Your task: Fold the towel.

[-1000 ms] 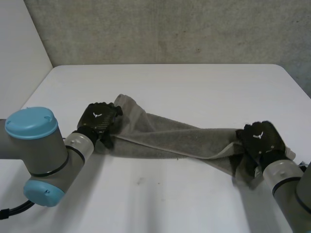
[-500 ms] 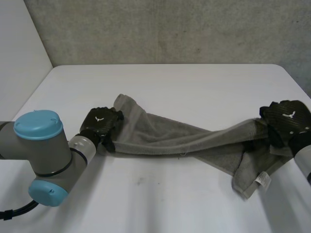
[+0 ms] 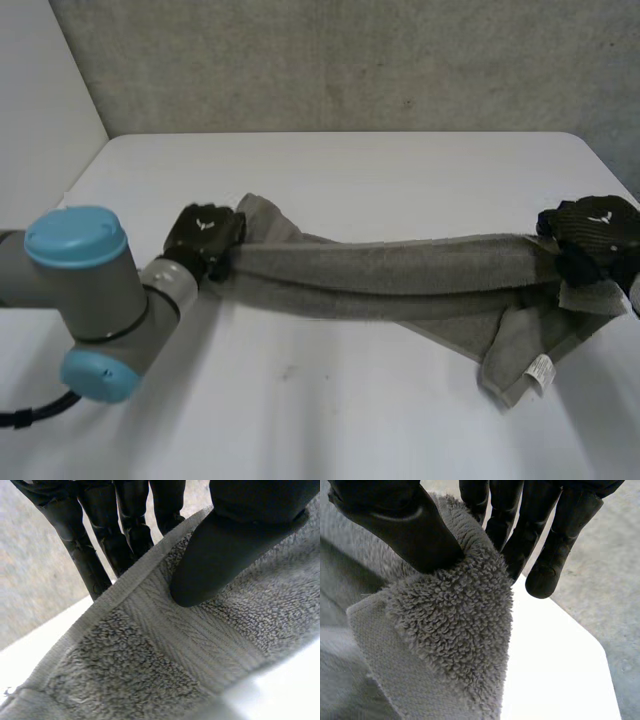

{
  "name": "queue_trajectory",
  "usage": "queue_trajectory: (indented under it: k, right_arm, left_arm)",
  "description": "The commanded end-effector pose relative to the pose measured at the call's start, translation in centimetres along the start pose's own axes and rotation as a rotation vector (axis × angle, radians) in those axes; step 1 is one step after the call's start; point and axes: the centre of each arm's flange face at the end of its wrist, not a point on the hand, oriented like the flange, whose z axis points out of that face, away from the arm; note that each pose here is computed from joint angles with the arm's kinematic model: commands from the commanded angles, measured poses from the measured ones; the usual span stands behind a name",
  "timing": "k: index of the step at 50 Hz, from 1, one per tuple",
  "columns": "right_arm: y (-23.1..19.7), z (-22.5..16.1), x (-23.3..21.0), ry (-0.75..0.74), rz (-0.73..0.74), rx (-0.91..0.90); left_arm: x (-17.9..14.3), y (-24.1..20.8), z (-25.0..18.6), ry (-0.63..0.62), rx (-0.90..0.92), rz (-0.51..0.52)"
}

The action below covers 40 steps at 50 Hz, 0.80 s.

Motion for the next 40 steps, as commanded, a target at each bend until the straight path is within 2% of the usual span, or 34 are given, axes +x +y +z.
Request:
queue_trajectory:
  k: [1,2,3,4,5,7,8,10,11,13,17,19,21,22,24,25,26,27,29,30,32,33,34,35,36,37,38,40]
  right_arm:
    - [-4.8,5.5,1.3,-0.003,-0.236,0.093]
    - [-7.1,6.4,2.2,0.044,-0.261,0.165]
    - [-7.1,6.5,2.2,0.045,-0.261,0.166]
    - [-10.2,7.3,3.6,0.113,-0.286,0.271]
    - [-10.2,7.3,3.6,0.114,-0.286,0.272]
    - [-16.7,7.4,6.3,0.255,-0.311,0.520]
    - [-16.8,7.4,6.3,0.255,-0.311,0.521]
    - [-22.4,5.9,8.2,0.361,-0.288,0.766]
    - [-22.5,5.9,8.2,0.361,-0.288,0.767]
    - [-25.5,4.4,9.5,0.411,-0.222,0.911]
    - [-25.7,4.1,9.7,0.402,-0.152,0.900]
    - [-25.0,4.3,9.5,0.379,-0.132,0.849]
    - [-23.2,5.1,7.9,0.293,-0.096,0.728]
    - [-23.2,5.1,7.9,0.292,-0.096,0.727]
    - [-20.5,6.2,5.7,0.172,-0.066,0.600]
    - [-20.5,6.2,5.7,0.171,-0.066,0.599]
    - [-18.7,7.0,4.7,0.114,-0.052,0.532]
    - [-18.7,7.0,4.6,0.113,-0.052,0.531]
    - [-15.0,8.1,2.3,0.002,-0.044,0.413]
    - [-15.0,8.1,2.3,0.001,-0.044,0.413]
    - [-10.6,8.7,-1.1,-0.113,-0.046,0.292]
    - [-10.5,8.7,-1.1,-0.114,-0.046,0.291]
    - [-8.1,8.9,-2.8,-0.160,-0.056,0.225]
    - [-5.7,9.1,-4.2,-0.196,-0.064,0.162]
    - [-5.7,9.1,-4.3,-0.196,-0.064,0.161]
    - [-3.4,9.2,-5.7,-0.234,-0.072,0.104]
    - [-3.4,9.2,-5.8,-0.235,-0.072,0.104]
    - [0.4,9.3,-7.8,-0.280,-0.078,0.001]
  left_arm:
    - [-2.3,-5.9,4.8,-0.080,0.219,0.165]
    - [-3.1,-8.5,5.7,-0.110,0.301,0.175]
    - [-3.1,-8.5,5.7,-0.110,0.302,0.175]
    - [-4.0,-11.4,6.2,-0.143,0.391,0.185]
    - [-4.0,-11.4,6.2,-0.143,0.392,0.185]
    - [-6.2,-18.7,6.2,-0.230,0.621,0.189]
    - [-6.2,-18.7,6.2,-0.231,0.622,0.189]
    - [-7.9,-25.2,4.6,-0.290,0.857,0.158]
    - [-7.9,-25.2,4.6,-0.290,0.858,0.158]
    - [-9.1,-29.5,2.7,-0.320,1.026,0.106]
    - [-9.6,-30.4,2.2,-0.318,1.064,0.069]
    - [-9.8,-29.8,2.5,-0.313,1.036,0.058]
    - [-10.4,-26.1,4.1,-0.303,0.886,0.044]
    - [-10.4,-26.1,4.1,-0.303,0.885,0.044]
    - [-10.8,-21.3,5.6,-0.293,0.710,0.025]
    - [-10.8,-21.3,5.6,-0.293,0.709,0.025]
    - [-10.6,-18.5,6.1,-0.280,0.618,0.014]
    - [-10.6,-18.5,6.1,-0.279,0.617,0.014]
    - [-9.7,-13.0,6.3,-0.249,0.446,-0.006]
    - [-9.7,-13.0,6.3,-0.249,0.445,-0.006]
    - [-8.6,-7.7,5.7,-0.222,0.291,-0.022]
    - [-8.6,-7.6,5.7,-0.221,0.290,-0.022]
    - [-7.8,-5.4,5.2,-0.197,0.231,-0.030]
    - [-7.8,-5.4,5.2,-0.197,0.231,-0.030]
    - [-6.9,-3.4,4.8,-0.169,0.188,-0.036]
    - [-6.1,-1.8,4.3,-0.145,0.154,-0.040]
    - [-6.1,-1.8,4.3,-0.144,0.153,-0.040]
    - [-4.6,1.2,3.2,-0.093,0.086,-0.050]
